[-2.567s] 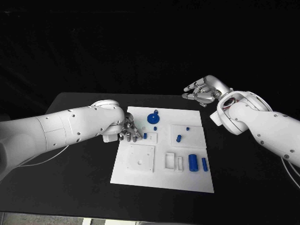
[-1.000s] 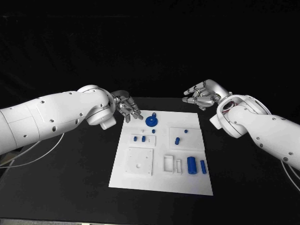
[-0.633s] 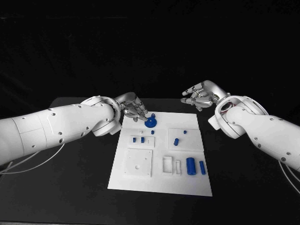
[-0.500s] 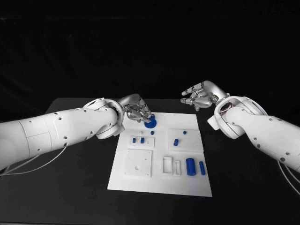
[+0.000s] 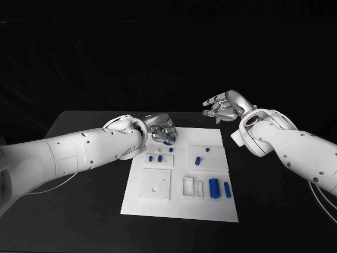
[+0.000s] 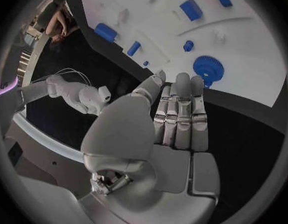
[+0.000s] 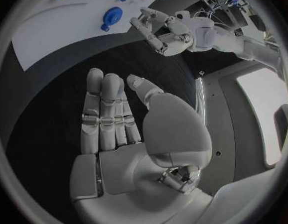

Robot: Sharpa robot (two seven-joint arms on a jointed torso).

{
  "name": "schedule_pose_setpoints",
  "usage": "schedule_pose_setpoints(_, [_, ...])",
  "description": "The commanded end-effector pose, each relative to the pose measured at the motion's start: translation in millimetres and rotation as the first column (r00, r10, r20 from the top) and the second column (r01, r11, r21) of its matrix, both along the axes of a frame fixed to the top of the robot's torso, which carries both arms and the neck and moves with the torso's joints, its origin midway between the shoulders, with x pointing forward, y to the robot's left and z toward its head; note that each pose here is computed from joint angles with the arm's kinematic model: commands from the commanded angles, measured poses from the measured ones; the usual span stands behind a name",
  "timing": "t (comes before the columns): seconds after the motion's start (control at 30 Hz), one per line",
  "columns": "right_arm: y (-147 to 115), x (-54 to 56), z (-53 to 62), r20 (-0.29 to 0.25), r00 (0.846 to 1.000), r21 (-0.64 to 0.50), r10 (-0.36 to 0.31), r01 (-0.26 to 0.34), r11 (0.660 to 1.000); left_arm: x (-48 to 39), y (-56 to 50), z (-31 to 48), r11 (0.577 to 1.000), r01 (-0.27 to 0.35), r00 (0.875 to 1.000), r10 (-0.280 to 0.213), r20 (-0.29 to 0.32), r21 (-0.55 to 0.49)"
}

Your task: Assemble the parts on the task board

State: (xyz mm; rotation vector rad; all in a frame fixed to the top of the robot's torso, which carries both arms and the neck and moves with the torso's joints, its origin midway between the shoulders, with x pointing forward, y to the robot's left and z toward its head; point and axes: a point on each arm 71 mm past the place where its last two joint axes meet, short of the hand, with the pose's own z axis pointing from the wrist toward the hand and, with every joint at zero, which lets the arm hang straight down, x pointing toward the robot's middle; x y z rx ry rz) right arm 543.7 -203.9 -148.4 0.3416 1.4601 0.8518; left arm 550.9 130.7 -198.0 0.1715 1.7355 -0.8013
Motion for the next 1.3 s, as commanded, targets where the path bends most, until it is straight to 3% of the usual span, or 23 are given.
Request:
schedule_pose_setpoints(0.03, [2.0,-0.8,2.0,0.018,1.0,0.018,0.009,-0.009,1.0,-2.2,-5.4,-7.5,0.993,0.072,0.997,-0.071,-0.014,0.089])
schedule_pose_setpoints(0.37, [3.5,-1.7,3.4,0.024,1.0,0.024,0.01,-0.011,1.0,-0.3,-9.3,-22.0,0.979,0.065,0.997,-0.055,-0.056,0.193])
schedule_pose_setpoints(0.7, [3.0,-1.6,4.1,0.032,0.999,0.033,0.0,-0.001,0.999,7.0,-11.4,-25.5,0.978,0.03,0.999,-0.021,-0.045,0.208])
schedule_pose_setpoints(0.93, [2.5,-1.3,3.9,0.02,1.0,0.059,-0.007,0.005,0.998,10.8,-12.7,-26.8,0.977,0.027,1.0,-0.023,-0.021,0.213])
schedule_pose_setpoints(1.3, [2.6,-1.0,3.5,0.006,1.0,0.092,-0.007,0.006,0.996,10.1,-14.5,-33.9,0.973,0.042,0.999,-0.034,-0.041,0.225])
